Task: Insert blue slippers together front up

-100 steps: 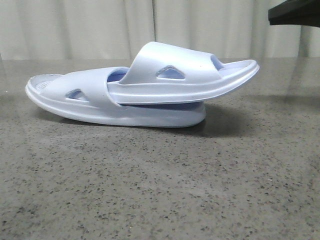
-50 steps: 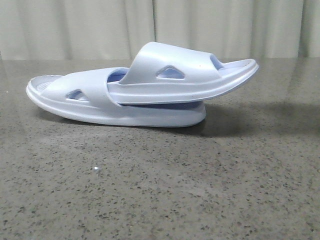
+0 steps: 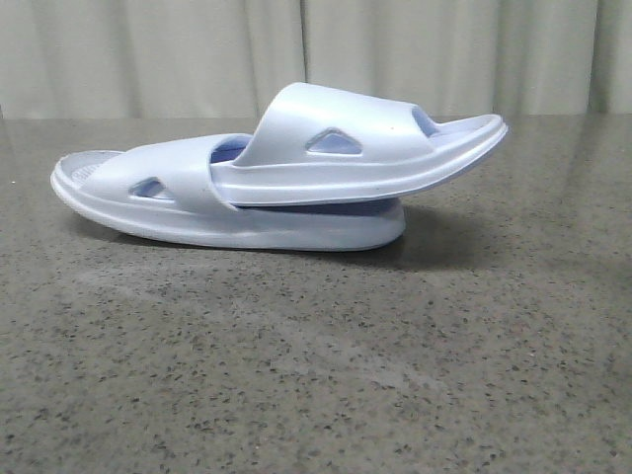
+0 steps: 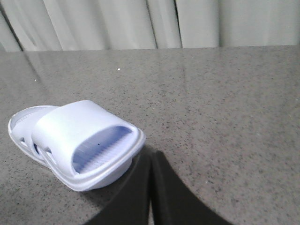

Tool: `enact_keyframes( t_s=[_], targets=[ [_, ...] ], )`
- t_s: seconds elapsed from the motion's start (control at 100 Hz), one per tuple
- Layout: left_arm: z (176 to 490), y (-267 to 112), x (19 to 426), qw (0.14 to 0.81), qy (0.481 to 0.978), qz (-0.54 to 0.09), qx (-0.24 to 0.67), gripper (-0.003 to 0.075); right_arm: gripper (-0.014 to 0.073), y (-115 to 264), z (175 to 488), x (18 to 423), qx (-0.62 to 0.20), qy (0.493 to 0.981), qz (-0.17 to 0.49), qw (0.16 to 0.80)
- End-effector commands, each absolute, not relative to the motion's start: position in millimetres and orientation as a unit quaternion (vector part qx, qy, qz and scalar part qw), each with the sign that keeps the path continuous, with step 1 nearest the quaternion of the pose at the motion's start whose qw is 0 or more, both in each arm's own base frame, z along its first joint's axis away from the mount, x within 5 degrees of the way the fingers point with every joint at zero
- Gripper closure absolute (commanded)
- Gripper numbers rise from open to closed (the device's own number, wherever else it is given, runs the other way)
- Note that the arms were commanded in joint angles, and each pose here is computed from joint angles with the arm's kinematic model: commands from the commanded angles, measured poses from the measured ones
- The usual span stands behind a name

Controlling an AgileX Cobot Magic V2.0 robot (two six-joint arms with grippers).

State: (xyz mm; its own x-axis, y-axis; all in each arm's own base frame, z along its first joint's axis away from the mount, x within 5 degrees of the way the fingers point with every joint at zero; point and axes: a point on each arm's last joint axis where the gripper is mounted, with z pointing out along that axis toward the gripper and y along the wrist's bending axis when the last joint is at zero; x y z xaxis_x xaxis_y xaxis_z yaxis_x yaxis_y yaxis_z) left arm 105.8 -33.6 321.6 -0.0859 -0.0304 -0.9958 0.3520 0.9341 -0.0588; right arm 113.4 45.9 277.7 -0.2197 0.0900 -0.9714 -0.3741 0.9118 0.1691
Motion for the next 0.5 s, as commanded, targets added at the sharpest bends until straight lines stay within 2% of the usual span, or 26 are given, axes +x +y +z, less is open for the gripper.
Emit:
enact_keyframes(
  t_s=[0.0,0.14,0.49],
  targets=[
    [313,-32,99,0.689,0.703,-0.156,0.087,0.0705,0.0672,38,273,103,-0.063,0.745,0.181,0.639],
    [296,-31,88,0.700,0.689,-0.169,0.078,0.0705,0.0673,33,256,91,-0.052,0.742,0.187,0.642],
    [297,-31,85,0.706,0.682,-0.175,0.075,0.0705,0.0673,32,253,90,-0.042,0.742,0.187,0.642]
  ],
)
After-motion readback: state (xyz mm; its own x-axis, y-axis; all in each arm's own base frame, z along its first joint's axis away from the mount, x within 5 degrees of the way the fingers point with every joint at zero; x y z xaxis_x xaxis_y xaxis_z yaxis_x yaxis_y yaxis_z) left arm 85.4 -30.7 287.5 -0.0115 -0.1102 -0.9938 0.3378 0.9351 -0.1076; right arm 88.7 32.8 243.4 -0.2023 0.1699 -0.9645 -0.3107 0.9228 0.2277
